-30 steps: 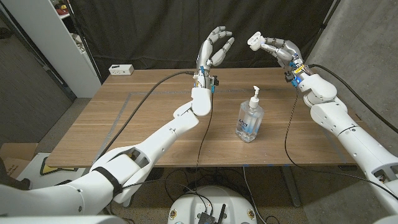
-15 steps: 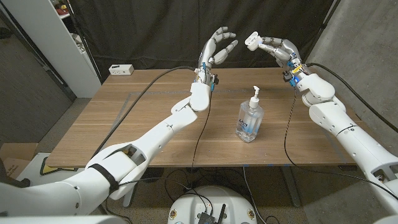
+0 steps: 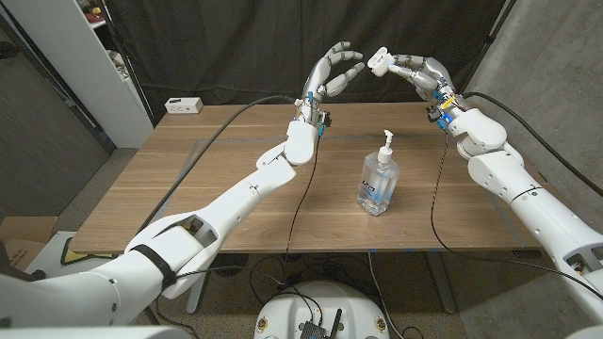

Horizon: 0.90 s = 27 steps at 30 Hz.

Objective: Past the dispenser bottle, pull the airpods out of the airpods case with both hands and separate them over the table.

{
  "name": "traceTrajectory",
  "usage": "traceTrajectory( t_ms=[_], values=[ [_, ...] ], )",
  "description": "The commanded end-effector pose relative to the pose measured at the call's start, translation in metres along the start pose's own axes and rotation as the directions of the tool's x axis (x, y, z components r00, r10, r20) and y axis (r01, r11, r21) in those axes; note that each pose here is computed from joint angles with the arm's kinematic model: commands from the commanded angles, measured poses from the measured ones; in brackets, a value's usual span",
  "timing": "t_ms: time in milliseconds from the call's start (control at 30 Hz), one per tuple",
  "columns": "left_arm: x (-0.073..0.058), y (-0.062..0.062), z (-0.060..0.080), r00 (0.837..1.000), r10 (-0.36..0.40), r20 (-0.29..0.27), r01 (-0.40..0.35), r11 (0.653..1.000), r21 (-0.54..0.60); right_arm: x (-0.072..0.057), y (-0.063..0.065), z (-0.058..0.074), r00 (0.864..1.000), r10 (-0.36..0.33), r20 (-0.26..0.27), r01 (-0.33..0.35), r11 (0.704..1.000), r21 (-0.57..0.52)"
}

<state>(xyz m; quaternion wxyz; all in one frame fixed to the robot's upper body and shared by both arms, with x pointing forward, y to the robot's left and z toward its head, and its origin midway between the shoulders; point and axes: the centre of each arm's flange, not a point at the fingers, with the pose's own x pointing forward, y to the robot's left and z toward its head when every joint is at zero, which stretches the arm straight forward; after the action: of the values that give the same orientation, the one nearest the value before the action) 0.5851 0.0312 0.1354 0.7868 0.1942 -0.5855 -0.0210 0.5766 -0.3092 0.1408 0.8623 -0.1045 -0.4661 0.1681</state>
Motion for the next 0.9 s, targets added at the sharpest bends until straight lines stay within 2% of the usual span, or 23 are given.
traceTrajectory(
  t_ms=[33,900],
  values=[
    [0.0012,-0.0046,-0.0022,1.000,-0.030,-0.007,0.029,1.000,-0.004,-0.0027,0.0015,0.0000,1.000,-0.005,0.001,0.005,1.000,-0.001],
    [0.0057,-0.0137,-0.0054,0.997,-0.079,-0.012,0.078,0.997,-0.019,-0.0036,0.0005,0.0006,1.000,-0.010,0.010,0.011,0.999,-0.038]
  ],
)
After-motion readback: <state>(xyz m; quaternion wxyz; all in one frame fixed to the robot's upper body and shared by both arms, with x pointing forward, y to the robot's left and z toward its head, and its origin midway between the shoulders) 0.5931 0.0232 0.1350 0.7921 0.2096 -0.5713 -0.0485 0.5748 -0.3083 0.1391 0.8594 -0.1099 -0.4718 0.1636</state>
